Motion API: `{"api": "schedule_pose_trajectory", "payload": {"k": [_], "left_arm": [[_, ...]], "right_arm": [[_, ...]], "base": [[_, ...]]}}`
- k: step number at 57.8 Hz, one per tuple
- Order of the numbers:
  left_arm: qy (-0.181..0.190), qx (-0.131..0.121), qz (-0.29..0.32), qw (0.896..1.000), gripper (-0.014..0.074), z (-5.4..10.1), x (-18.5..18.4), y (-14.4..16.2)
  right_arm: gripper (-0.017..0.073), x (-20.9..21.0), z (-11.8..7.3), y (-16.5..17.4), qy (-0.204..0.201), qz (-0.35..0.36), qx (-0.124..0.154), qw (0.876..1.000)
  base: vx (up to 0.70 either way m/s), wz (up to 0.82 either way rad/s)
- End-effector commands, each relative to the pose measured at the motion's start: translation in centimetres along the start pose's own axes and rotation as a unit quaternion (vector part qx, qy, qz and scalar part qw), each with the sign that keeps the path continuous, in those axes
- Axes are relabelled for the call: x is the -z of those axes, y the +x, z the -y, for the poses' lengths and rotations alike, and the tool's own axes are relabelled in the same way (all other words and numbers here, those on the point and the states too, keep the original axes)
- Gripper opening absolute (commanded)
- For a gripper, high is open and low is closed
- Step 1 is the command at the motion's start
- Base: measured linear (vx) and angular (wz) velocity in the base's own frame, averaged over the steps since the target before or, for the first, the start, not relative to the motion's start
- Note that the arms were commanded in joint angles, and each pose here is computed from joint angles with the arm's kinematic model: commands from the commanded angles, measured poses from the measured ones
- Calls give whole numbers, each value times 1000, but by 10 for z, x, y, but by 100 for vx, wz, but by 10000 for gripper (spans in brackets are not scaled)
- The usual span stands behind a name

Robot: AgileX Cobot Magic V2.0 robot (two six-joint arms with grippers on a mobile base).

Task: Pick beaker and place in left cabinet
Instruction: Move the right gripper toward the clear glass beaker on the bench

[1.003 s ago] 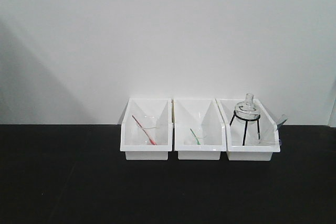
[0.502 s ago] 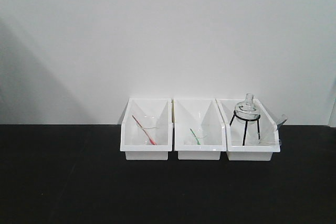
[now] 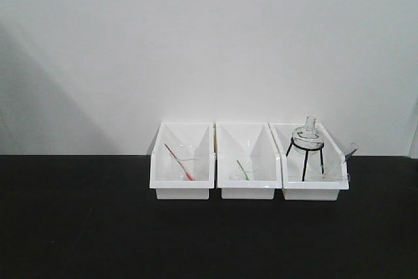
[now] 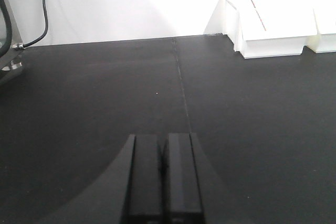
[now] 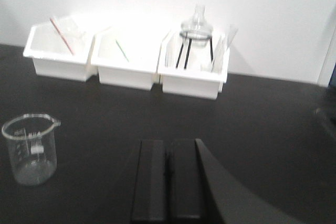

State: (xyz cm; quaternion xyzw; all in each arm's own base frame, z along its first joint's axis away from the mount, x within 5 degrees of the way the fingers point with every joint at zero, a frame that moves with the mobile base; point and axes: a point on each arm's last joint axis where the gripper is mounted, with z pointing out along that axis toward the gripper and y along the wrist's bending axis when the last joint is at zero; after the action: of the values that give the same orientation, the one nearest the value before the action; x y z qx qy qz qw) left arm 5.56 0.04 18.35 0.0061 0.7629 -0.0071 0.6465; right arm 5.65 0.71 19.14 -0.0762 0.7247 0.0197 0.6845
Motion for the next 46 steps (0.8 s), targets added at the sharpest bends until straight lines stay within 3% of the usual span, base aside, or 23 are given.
{"api": "schedule_pose_trajectory", "payload": {"k": [1, 5, 14, 18, 30, 38, 46], "left_arm": [[8, 4, 52, 999, 4, 1, 3, -11], [8, 4, 52, 999, 4, 1, 3, -11], [8, 4, 52, 999, 4, 1, 3, -11], [8, 4, 52, 999, 4, 1, 3, -11], [8, 4, 52, 999, 4, 1, 3, -11], [8, 4, 52, 999, 4, 1, 3, -11], [8, 4, 52, 999, 4, 1, 3, -11]], "right_arm": [[-8, 2, -1, -13, -2, 78, 17, 997], [-6, 2, -1, -16, -3, 94, 7, 996], [-5, 3, 0, -19, -9, 106, -63, 992], [-5, 3, 0, -20, -9, 104, -78, 991], [-1, 0, 2, -50, -9, 107, -68, 992], [2, -15, 3, -70, -9, 72, -36, 997], [12, -39, 2, -70, -14, 5, -6, 1000]], "base": [[0, 0], [0, 0], [0, 0], [0, 0], [0, 0], [0, 0], [0, 0]]}}
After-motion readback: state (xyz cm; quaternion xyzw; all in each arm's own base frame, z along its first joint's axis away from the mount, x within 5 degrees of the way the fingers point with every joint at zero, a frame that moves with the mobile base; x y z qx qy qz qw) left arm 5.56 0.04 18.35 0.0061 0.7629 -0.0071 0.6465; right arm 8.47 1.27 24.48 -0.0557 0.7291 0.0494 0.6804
